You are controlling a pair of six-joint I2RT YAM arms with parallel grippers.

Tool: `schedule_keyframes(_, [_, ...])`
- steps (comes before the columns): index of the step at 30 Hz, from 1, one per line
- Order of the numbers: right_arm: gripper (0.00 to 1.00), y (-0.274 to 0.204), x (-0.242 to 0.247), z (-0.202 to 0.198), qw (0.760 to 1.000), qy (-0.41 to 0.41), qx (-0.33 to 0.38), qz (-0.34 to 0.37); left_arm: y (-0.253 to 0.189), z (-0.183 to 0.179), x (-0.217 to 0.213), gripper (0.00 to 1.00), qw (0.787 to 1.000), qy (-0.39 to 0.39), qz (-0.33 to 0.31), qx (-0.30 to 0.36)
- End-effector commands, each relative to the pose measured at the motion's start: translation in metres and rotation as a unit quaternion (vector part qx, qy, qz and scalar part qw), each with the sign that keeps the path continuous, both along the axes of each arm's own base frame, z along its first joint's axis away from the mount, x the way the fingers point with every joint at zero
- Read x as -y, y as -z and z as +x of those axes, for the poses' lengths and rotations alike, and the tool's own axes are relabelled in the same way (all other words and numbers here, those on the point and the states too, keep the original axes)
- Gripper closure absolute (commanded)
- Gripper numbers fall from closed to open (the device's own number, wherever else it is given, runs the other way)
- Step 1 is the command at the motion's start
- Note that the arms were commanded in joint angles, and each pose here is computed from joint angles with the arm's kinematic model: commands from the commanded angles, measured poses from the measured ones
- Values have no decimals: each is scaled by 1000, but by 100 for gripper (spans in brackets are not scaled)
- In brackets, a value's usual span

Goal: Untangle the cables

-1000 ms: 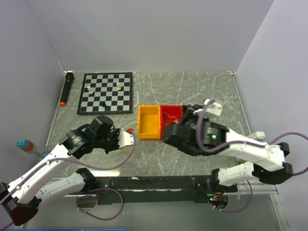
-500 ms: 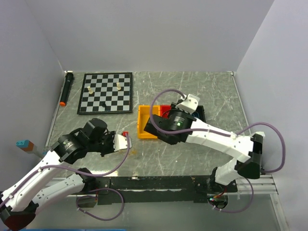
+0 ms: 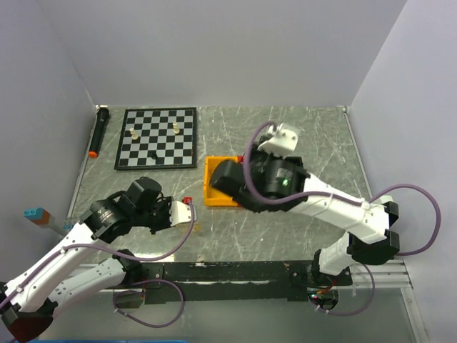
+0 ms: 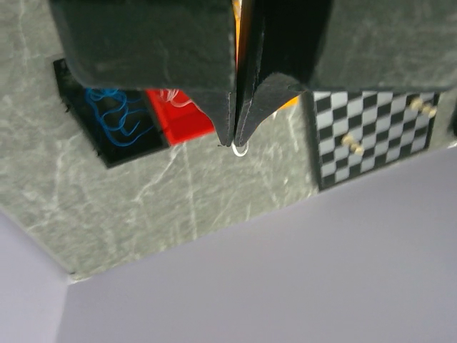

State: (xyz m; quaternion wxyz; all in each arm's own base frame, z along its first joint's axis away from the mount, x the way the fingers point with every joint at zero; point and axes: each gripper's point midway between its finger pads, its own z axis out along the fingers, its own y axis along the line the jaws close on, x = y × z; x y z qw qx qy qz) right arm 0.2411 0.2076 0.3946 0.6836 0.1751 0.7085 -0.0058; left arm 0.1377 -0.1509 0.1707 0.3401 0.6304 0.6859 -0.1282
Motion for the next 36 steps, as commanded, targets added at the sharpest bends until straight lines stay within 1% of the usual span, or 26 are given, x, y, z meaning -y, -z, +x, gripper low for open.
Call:
schedule_keyframes(1, [100, -40, 57, 10, 985, 77, 17, -155, -2, 7, 4, 86, 1000, -7, -8, 9])
schedule_keyframes(5, [100, -50, 58, 6, 984, 65, -2, -167, 0, 8, 4, 86, 1000, -10, -3, 6])
schedule_keyframes(6, [100, -53, 57, 3, 985, 53, -8, -163, 0, 8, 3, 86, 1000, -12, -2, 6])
schedule_keyframes(8, [100, -65, 55, -7, 984, 28, -16, -178, 2, 8, 3, 87, 1000, -11, 3, 4])
schedule_keyframes(11, [100, -92, 60, -31, 987, -8, 21, -157, 4, 10, 3, 87, 1000, -12, 6, 5])
schedule_keyframes(13, [100, -102, 61, -48, 989, -52, 33, -131, 5, 10, 4, 87, 1000, -13, 5, 2])
schedule_keyframes(14, [100, -105, 58, -54, 988, -70, 35, -130, 6, 10, 5, 87, 1000, -11, 5, 0])
schedule_keyframes(16, [100, -110, 48, -64, 982, -103, 32, -153, 6, 11, 7, 87, 1000, -11, 4, -3])
schedule_keyframes(17, [100, -108, 34, -71, 974, -140, 17, -179, 6, 11, 8, 86, 1000, -11, 4, -5])
schedule_keyframes(18, [100, -104, 19, -79, 959, -190, -8, -210, 5, 12, 9, 86, 1000, -11, 4, -6])
schedule_keyframes(19, [100, -98, -7, -86, 928, -267, -36, -258, 4, 12, 10, 86, 1000, -11, 3, -8])
schedule_keyframes(20, [100, -89, -44, -100, 878, -383, -35, -285, 5, 13, 10, 86, 1000, -11, 4, -9])
schedule_keyframes(21, [100, -88, -56, -112, 853, -441, -2, -278, 3, 13, 11, 86, 1000, -10, 3, -9])
schedule_keyframes(22, [100, -106, -54, -119, 851, -471, 45, -227, 4, 13, 12, 86, 1000, -9, 3, -10])
schedule_keyframes(23, [100, -116, -43, -116, 864, -464, 69, -183, 3, 14, 13, 86, 1000, -9, 1, -9])
schedule_keyframes(25, [100, -130, -5, -98, 893, -419, 93, -132, -1, 15, 14, 86, 1000, -15, -4, -8])
schedule_keyframes(26, [100, -131, 2, -93, 897, -411, 96, -129, -1, 12, 13, 86, 1000, -14, -4, -12])
schedule_keyframes(28, [100, -129, 3, -83, 900, -400, 88, -146, -3, 11, 12, 85, 1000, -11, -6, -9])
schedule_keyframes(32, [100, -109, -23, -64, 890, -413, 63, -185, -2, 13, 12, 86, 1000, -12, -1, -9])
schedule_keyframes(35, [100, -89, -32, -41, 886, -421, 40, -192, -4, 11, 14, 86, 1000, -5, -4, -9])
schedule_keyframes(36, [100, -83, -32, -32, 888, -416, 31, -194, -4, 12, 13, 86, 1000, -6, -4, -8])
